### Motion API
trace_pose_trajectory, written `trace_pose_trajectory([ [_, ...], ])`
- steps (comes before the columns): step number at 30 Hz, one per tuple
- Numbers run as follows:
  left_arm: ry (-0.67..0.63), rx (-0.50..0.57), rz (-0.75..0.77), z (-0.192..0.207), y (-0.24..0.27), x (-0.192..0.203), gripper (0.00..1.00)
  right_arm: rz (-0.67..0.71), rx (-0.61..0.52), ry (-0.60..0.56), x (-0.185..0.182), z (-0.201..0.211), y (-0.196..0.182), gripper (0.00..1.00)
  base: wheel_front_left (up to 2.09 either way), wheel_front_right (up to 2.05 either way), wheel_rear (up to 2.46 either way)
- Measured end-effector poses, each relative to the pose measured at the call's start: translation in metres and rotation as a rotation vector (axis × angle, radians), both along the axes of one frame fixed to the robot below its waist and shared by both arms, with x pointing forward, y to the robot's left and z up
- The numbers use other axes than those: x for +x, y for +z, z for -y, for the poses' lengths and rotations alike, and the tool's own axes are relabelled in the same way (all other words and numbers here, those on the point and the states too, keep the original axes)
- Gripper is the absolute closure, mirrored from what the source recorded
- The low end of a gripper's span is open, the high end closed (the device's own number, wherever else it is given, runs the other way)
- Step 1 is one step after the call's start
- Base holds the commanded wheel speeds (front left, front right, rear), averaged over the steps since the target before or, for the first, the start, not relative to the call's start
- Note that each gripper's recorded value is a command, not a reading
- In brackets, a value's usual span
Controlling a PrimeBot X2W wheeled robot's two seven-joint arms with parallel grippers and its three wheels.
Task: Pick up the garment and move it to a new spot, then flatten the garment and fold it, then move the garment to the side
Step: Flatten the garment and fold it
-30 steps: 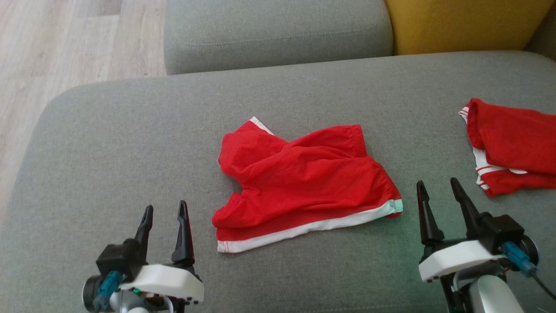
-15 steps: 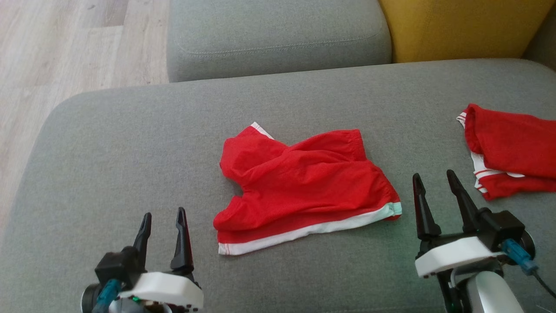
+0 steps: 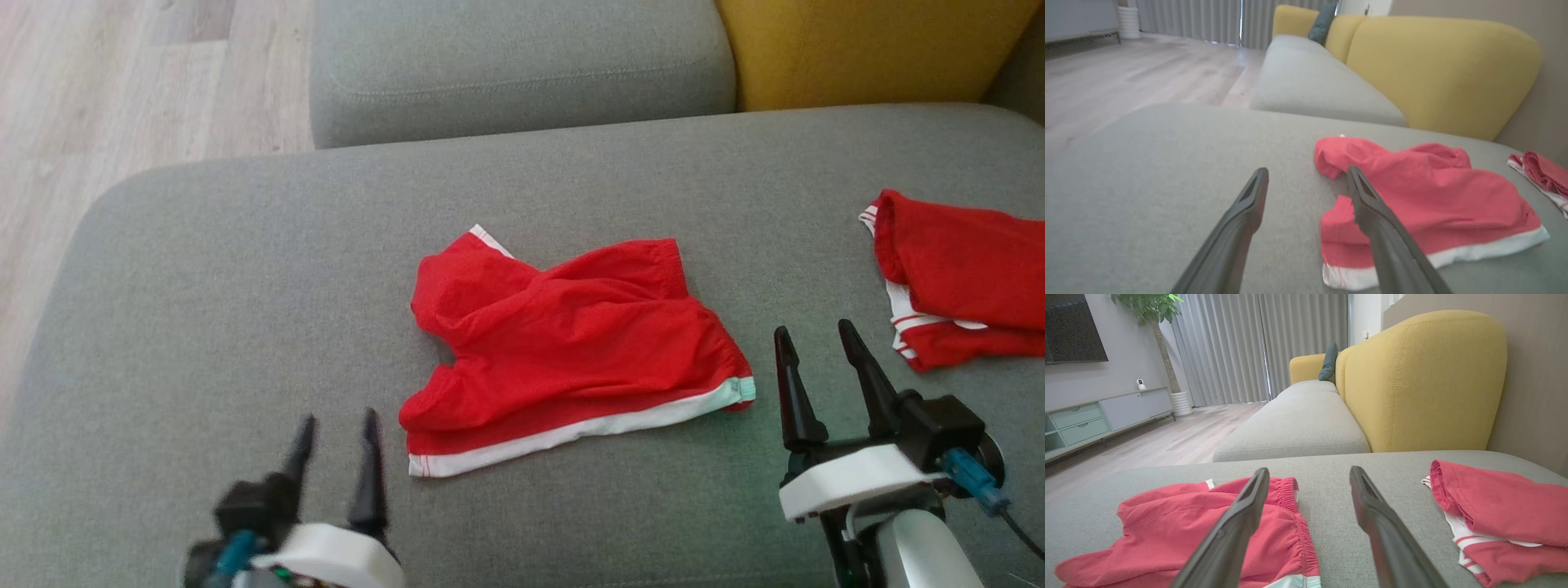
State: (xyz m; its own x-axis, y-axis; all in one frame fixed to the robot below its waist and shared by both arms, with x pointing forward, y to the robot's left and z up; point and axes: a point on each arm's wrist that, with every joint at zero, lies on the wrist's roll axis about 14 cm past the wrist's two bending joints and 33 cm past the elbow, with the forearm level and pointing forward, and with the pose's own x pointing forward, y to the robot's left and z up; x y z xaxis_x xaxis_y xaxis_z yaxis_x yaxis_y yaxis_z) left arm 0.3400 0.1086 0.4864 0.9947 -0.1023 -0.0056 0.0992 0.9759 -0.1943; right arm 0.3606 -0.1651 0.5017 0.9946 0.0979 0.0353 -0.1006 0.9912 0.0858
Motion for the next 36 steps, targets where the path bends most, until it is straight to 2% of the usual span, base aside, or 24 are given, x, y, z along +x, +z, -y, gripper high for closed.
trace_pose_trajectory([
  [11, -0.209, 0.047, -0.343, 0.042, -0.085, -0.024, 0.00, -0.062, 0.006, -0.009, 0.002, 0.003, -0.018, 0.00, 0.00, 0.00, 0.00],
  [18, -0.257, 0.065, -0.353, 0.053, -0.090, -0.004, 0.00, -0.098, 0.005, -0.040, 0.001, 0.013, -0.030, 0.00, 0.00, 0.00, 0.00],
  [31, -0.294, 0.072, -0.421, 0.061, -0.111, -0.003, 0.00, -0.110, 0.003, -0.074, 0.002, 0.024, -0.036, 0.00, 0.00, 0.00, 0.00],
  [32, -0.294, 0.070, -0.418, 0.062, -0.111, -0.002, 0.04, -0.106, 0.003, -0.075, 0.003, 0.024, -0.035, 0.00, 0.00, 0.00, 0.00],
  [34, -0.292, 0.065, -0.412, 0.062, -0.110, 0.000, 0.45, -0.107, 0.003, -0.077, 0.003, 0.025, -0.035, 0.00, 0.00, 0.00, 0.00],
  [36, -0.292, 0.068, -0.415, 0.062, -0.110, 0.000, 0.63, -0.109, 0.003, -0.078, 0.002, 0.025, -0.035, 0.00, 0.00, 0.00, 0.00],
])
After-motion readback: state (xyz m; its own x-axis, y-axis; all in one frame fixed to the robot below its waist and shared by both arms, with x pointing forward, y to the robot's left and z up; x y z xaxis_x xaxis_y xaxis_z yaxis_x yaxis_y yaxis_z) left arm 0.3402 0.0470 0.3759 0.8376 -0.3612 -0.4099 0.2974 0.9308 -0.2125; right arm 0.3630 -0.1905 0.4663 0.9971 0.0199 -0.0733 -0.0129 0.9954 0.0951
